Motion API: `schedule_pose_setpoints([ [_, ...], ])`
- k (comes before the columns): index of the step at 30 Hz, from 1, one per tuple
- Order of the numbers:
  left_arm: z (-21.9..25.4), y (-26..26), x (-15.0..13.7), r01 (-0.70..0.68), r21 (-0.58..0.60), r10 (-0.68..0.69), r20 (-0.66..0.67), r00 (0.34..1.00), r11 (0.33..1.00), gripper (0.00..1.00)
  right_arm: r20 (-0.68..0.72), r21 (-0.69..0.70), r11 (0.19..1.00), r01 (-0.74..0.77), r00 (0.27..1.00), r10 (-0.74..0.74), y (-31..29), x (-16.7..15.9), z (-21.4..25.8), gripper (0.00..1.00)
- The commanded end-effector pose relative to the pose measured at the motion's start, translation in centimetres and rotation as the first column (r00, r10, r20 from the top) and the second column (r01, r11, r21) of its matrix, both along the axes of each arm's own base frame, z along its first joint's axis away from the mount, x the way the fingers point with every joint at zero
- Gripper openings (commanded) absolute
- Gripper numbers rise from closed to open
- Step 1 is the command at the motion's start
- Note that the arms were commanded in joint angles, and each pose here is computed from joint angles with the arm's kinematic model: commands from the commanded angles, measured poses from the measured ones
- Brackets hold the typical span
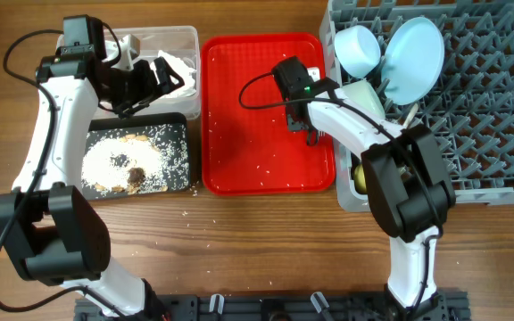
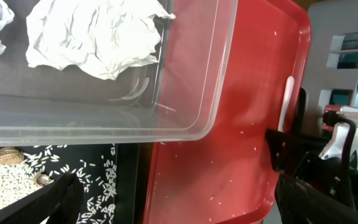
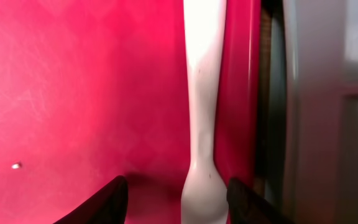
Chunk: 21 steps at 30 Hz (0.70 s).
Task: Sort waste into correct bins and load items into the dishwasher rack
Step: 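Reach the right gripper to the white fork on the red tray and grasp it, then carry the white fork into the dish rack with the right gripper and release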
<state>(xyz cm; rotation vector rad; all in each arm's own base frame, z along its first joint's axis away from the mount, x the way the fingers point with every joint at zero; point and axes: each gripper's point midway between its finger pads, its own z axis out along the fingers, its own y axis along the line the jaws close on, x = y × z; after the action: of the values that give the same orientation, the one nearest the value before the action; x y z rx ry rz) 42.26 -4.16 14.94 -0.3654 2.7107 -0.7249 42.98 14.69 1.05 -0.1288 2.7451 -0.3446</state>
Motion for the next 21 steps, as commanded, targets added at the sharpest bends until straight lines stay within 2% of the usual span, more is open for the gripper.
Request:
schedule_pose_setpoints([
  [1, 0.5, 0.2, 0.1, 0.003, 0.007, -0.004, 0.019, 1.0, 1.0, 1.0, -0.052, 0.012, 1.0, -0.008, 0.999, 0.009, 0.0, -0.4, -1.8, 0.54],
  [6, 0.5, 0.2, 0.1, 0.003, 0.007, -0.004, 0.019, 1.0, 1.0, 1.0, -0.185, 0.213, 0.977, -0.032, 0.98, 0.073, 3.0, -2.8, -3.1, 0.54],
  [10, 0.5, 0.2, 0.1, 0.003, 0.007, -0.004, 0.019, 1.0, 1.0, 1.0, -0.27, 0.307, 0.951, -0.028, 0.956, 0.115, 4.5, -4.7, -3.3, 0.54],
  [13, 0.5, 0.2, 0.1, 0.003, 0.007, -0.004, 0.019, 1.0, 1.0, 1.0, -0.312, 0.335, 0.941, -0.038, 0.938, 0.149, 4.9, -5.8, -3.4, 0.54],
  [16, 0.5, 0.2, 0.1, 0.003, 0.007, -0.004, 0.019, 1.0, 1.0, 1.0, -0.311, 0.321, 0.947, -0.012, 0.943, 0.117, 4.7, -5.7, -3.4, 0.53],
  [18, 0.5, 0.2, 0.1, 0.003, 0.007, -0.004, 0.019, 1.0, 1.0, 1.0, -0.305, 0.31, 0.951, 0.012, 0.948, 0.087, 4.4, -5.5, -3.4, 0.44],
  [21, 0.5, 0.2, 0.1, 0.003, 0.007, -0.004, 0.019, 1.0, 1.0, 1.0, -0.297, 0.308, 0.95, 0.04, 0.953, 0.056, 4.4, -5.3, -3.4, 0.38],
])
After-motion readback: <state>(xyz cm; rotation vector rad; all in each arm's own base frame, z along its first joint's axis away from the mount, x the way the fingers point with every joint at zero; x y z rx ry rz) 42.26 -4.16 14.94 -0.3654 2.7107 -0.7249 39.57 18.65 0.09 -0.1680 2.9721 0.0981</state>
